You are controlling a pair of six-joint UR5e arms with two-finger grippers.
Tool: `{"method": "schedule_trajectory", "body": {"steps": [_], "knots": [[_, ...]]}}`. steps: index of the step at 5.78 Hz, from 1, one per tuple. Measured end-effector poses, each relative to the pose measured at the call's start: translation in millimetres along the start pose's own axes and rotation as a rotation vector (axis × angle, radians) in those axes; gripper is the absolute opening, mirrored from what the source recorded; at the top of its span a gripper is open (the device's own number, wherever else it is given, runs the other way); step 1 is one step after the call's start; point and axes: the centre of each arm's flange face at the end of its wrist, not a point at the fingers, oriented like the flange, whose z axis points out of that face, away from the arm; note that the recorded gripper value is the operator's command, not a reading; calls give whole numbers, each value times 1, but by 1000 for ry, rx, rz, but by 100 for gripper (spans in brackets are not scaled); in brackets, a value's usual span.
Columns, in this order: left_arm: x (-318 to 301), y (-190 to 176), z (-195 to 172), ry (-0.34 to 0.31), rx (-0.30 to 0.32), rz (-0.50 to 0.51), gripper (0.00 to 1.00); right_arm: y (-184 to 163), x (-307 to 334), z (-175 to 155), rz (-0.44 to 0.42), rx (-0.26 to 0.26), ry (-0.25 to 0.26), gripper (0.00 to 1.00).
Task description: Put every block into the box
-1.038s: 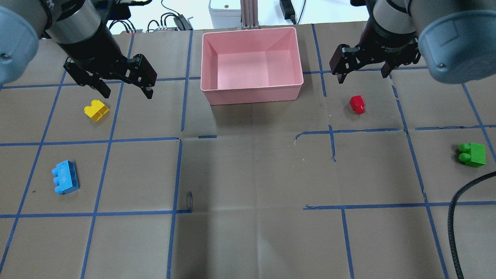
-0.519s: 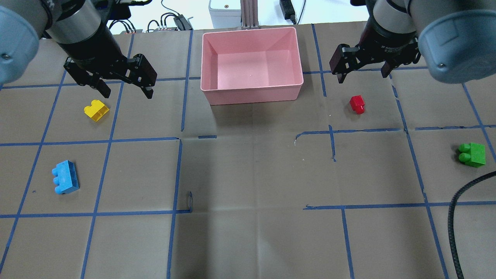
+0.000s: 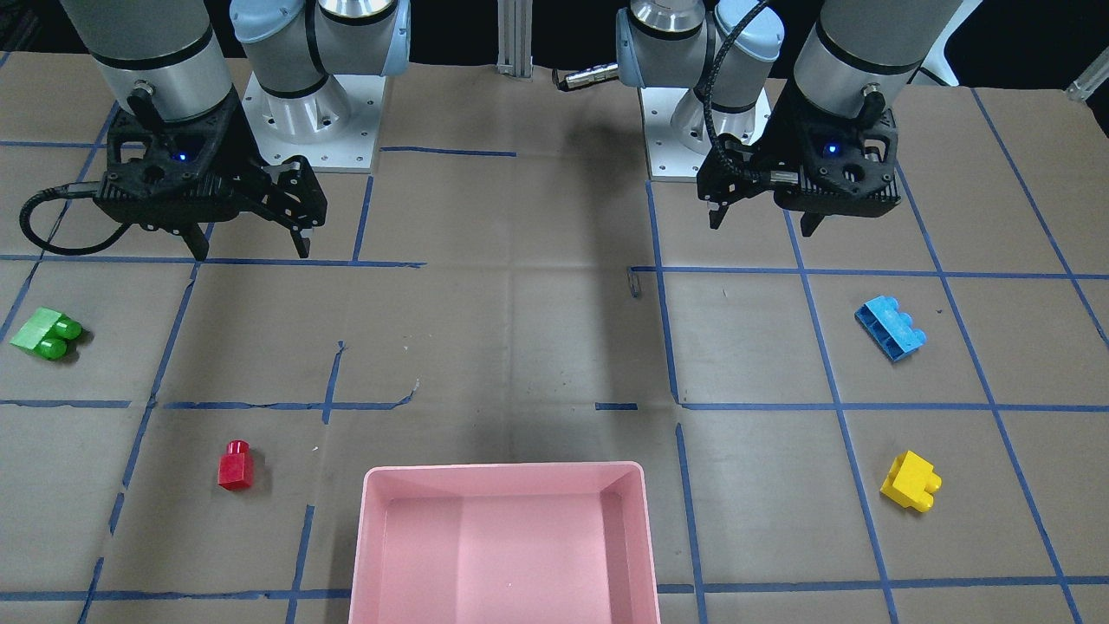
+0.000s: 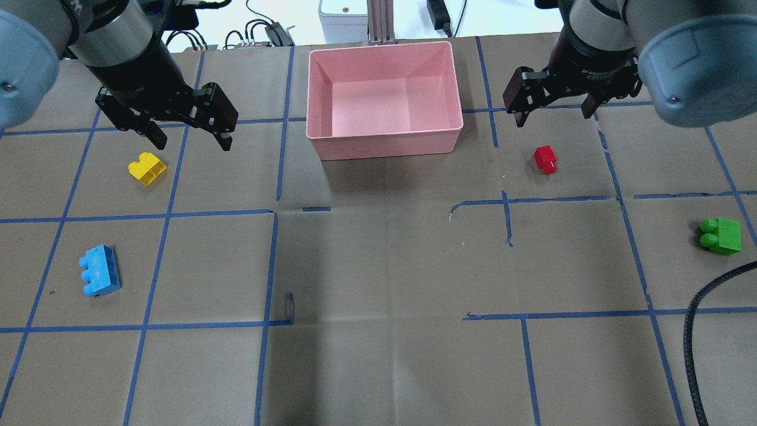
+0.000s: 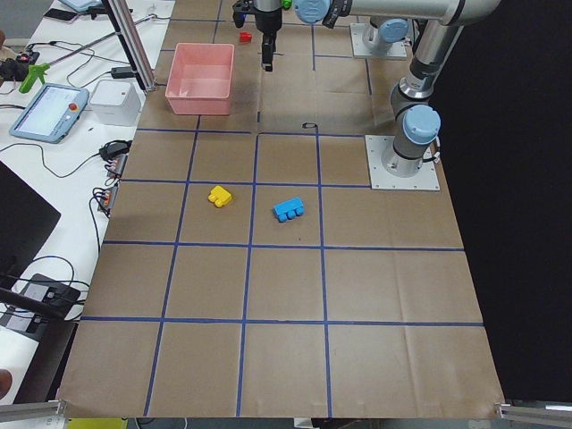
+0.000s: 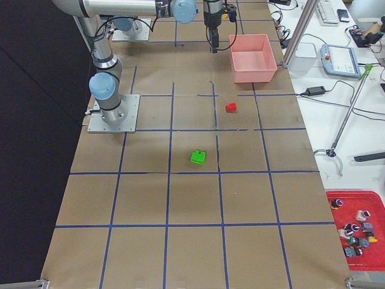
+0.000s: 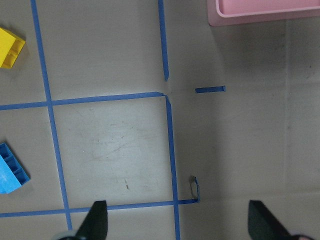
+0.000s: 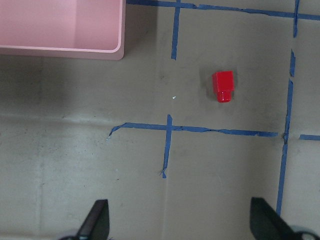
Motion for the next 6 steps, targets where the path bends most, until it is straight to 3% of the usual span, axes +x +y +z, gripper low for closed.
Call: {"method": "schedule_trajectory", "body": {"steps": [6], "knots": [[-4,5,-4,-4,10,4,99,-1,0,4,0,-6,-2,100]]}}
